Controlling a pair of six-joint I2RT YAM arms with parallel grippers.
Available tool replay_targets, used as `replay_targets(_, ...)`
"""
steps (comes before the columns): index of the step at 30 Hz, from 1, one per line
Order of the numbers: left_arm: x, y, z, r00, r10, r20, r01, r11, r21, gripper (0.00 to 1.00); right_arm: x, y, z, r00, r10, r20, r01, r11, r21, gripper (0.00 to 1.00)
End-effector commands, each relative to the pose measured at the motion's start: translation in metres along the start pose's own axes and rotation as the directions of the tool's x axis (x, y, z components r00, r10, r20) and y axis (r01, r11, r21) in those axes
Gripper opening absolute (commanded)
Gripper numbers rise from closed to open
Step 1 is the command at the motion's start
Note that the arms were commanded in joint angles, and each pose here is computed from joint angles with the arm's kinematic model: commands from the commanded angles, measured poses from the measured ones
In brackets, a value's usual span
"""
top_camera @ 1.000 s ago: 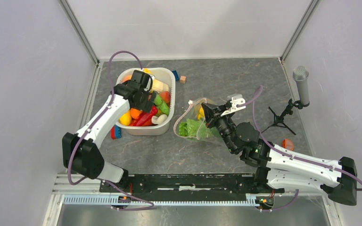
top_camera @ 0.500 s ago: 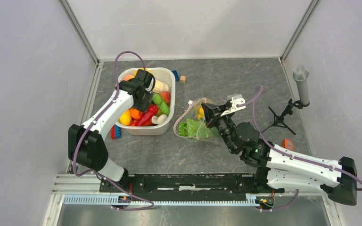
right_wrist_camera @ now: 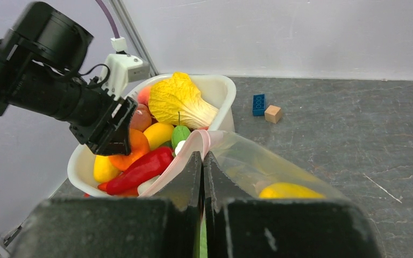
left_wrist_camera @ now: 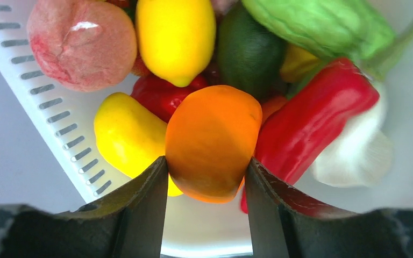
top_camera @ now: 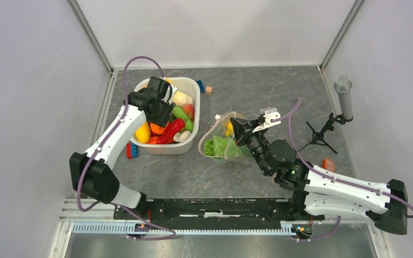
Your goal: Place the food in the zip-top bag and seal the zipper
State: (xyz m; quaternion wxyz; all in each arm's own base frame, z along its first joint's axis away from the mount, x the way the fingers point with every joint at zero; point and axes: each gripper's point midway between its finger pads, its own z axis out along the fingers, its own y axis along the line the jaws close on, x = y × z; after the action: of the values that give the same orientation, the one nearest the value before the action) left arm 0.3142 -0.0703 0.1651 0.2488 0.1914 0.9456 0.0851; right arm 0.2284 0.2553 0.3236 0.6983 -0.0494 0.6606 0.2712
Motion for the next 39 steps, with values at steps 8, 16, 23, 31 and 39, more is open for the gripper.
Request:
replay_targets(8, -0.003, -0.031, -0.034, 0.998, 0.019, 0.062, -0.032, 0.974, 0.223, 0.15, -0.032, -0.004, 0.0, 0.997, 0.03, 0.076, -0.032, 0.999, 0.035, 0.04)
replay_targets(16, -0.004, -0.049, -0.039, 0.995, 0.024, 0.098, -0.055, 0.944, 0.327, 0.15, -0.036, -0.006, 0.002, 0.996, 0.01, 0.086, -0.014, 0.999, 0.051, 0.05)
replay_targets(23, -0.003, -0.019, -0.015, 1.0, -0.005, 0.008, 0.004, 0.992, 0.13, 0.51, -0.037, -0.007, 0.002, 0.996, 0.002, 0.09, -0.007, 0.998, 0.061, 0.05)
replay_targets(31, -0.049, 0.003, -0.053, 0.968, -0.116, 0.222, 0.103, 0.992, 0.071, 1.0, -0.035, -0.008, 0.002, 0.996, 0.002, 0.086, -0.007, 0.998, 0.063, 0.06)
replay_targets(39, -0.117, 0.018, -0.085, 0.85, -0.28, 0.446, 0.243, 0.96, 0.14, 1.0, -0.038, -0.01, -0.002, 0.996, 0.011, 0.091, -0.016, 0.998, 0.056, 0.06)
